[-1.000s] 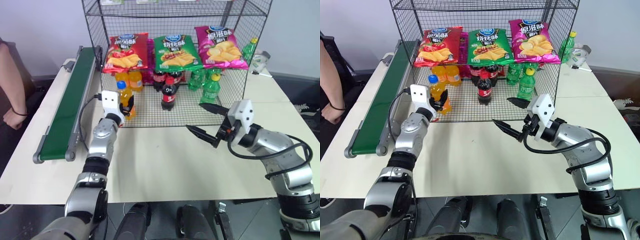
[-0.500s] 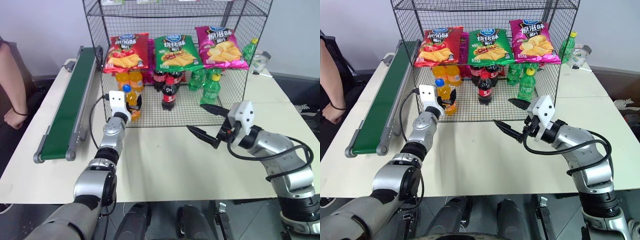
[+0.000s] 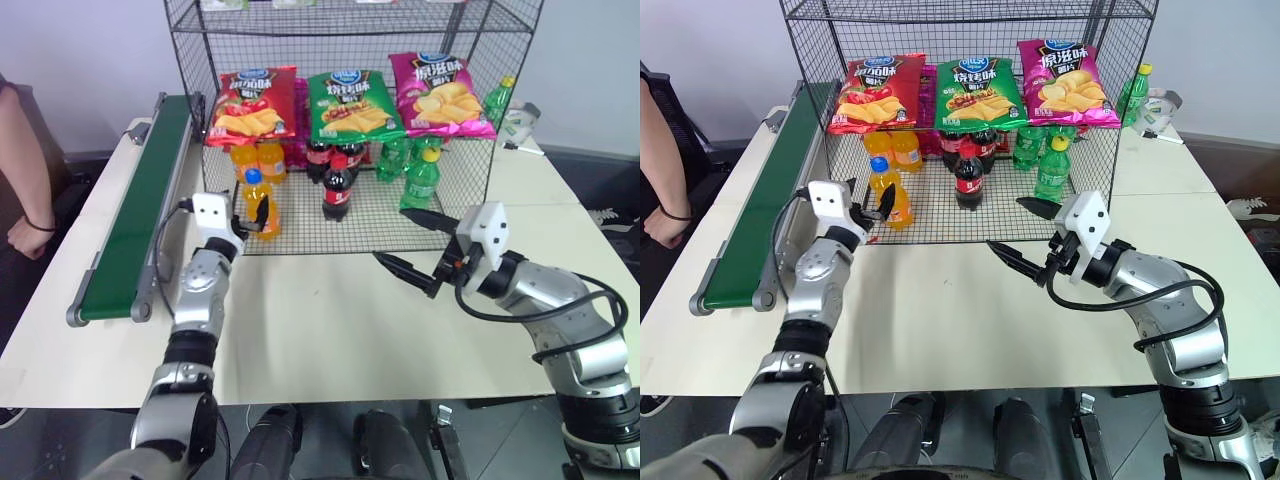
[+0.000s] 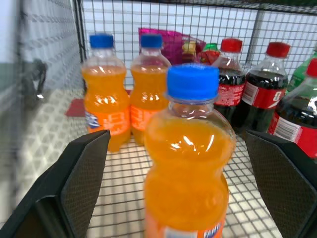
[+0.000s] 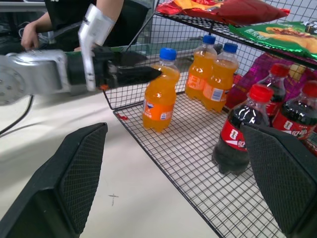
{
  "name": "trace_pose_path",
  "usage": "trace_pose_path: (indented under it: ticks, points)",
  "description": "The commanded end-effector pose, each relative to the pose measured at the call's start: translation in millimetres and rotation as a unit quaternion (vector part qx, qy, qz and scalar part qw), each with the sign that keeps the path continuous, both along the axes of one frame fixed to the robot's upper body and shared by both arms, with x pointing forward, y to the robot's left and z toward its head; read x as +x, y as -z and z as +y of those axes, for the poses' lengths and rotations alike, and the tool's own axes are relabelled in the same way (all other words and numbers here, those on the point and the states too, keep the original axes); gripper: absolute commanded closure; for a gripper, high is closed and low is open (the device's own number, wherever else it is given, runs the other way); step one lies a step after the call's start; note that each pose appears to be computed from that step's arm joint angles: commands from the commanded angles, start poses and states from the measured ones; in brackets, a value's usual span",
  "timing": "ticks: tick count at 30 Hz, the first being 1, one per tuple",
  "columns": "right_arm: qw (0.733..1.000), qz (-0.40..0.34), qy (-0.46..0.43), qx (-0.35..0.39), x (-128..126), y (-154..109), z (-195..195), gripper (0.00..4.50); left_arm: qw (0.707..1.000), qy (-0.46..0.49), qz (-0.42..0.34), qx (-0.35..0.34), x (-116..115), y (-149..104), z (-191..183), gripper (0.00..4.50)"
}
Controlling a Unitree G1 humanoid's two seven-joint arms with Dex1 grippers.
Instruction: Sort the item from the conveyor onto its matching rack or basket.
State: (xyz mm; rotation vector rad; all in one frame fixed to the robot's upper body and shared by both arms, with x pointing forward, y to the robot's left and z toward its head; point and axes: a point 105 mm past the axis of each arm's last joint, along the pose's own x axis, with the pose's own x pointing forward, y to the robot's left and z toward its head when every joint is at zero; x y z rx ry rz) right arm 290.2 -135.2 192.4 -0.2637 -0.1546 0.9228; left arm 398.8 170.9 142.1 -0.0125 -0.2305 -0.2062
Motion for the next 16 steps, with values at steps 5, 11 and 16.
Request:
trace_pose_path:
  ticks: [5, 11, 16]
  points:
    - [1.000, -0.025, -0.010, -0.005, -7, -12, -3, 0.00, 0.992, 0.120, 0.020, 0.031, -44, -30, 3, 0.03]
    - [1.000, -0.015, -0.010, -0.011, -10, -7, -8, 0.00, 0.981, 0.163, 0.075, 0.068, -72, -29, 26, 0.03]
    - [1.000, -0.010, -0.005, -0.018, -13, -5, -14, 0.00, 0.981, 0.149, 0.083, 0.089, -81, -30, 45, 0.03]
